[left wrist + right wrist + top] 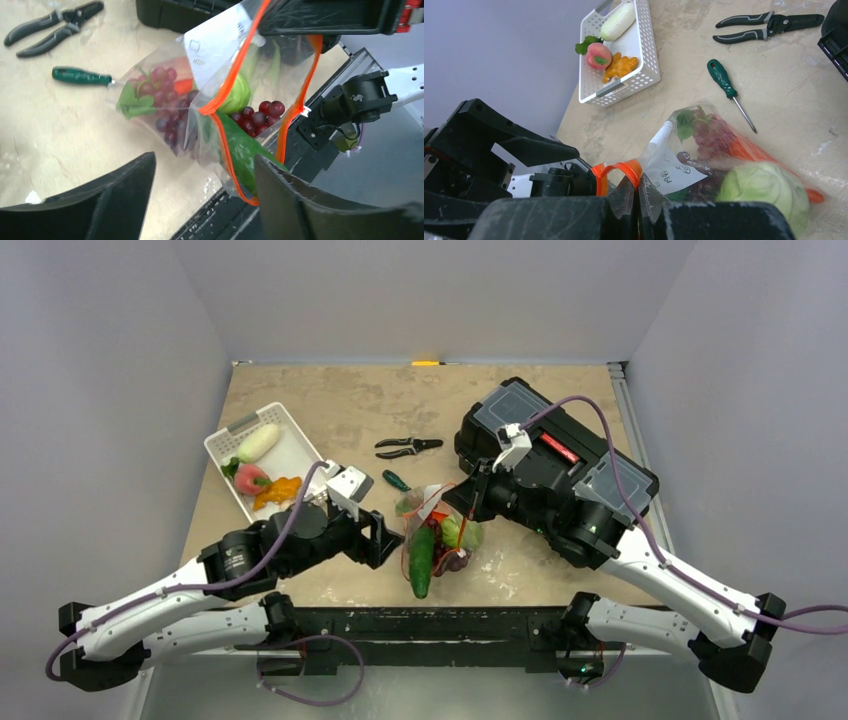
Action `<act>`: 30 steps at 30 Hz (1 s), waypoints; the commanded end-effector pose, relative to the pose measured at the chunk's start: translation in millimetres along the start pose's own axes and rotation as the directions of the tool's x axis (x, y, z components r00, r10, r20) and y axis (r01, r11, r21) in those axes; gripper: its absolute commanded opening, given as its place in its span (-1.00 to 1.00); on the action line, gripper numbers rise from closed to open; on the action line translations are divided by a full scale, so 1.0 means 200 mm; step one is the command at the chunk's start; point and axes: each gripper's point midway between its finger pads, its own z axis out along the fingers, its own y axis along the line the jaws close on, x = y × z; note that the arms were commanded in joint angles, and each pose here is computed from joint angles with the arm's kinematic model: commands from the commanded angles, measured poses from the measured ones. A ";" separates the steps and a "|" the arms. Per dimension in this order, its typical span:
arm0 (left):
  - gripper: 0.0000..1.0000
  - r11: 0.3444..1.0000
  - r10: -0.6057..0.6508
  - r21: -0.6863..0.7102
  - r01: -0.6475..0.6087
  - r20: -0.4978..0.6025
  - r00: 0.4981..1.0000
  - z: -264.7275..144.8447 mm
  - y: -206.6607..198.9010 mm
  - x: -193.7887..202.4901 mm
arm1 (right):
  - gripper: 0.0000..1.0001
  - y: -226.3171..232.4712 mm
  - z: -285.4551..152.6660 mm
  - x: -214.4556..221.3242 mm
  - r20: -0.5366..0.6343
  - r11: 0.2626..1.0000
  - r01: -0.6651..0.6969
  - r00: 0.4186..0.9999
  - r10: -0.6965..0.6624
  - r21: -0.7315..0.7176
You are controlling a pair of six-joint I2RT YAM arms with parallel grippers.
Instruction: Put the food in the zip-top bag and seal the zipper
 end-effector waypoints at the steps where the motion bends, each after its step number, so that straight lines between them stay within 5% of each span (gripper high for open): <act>1: 0.28 0.982 -0.172 -0.080 0.169 -0.033 0.984 -0.02 0.06 0.08 | -1.00 0.18 -0.05 -0.18 0.107 0.993 0.001 0.994 0.012 -0.121; 13: -0.39 0.974 -0.225 -0.066 0.218 -0.111 0.968 0.14 0.01 0.25 | -1.00 0.19 -0.05 -0.16 0.093 0.990 -0.003 0.996 0.016 -0.140; 22: -0.40 0.983 -0.181 0.000 0.185 -0.197 0.964 0.20 -0.06 0.33 | -1.00 0.19 -0.04 -0.16 0.091 0.991 0.005 0.996 0.007 -0.136; 25: -1.00 0.981 -0.188 0.022 0.194 -0.173 0.967 0.19 -0.07 0.31 | -1.00 0.19 -0.03 -0.17 0.091 0.992 0.022 0.996 -0.011 -0.124; 30: -1.00 0.940 -0.288 0.156 0.304 -0.116 0.950 0.13 -0.15 0.15 | -1.00 0.14 -0.04 -0.23 0.087 0.993 0.114 0.990 -0.113 -0.012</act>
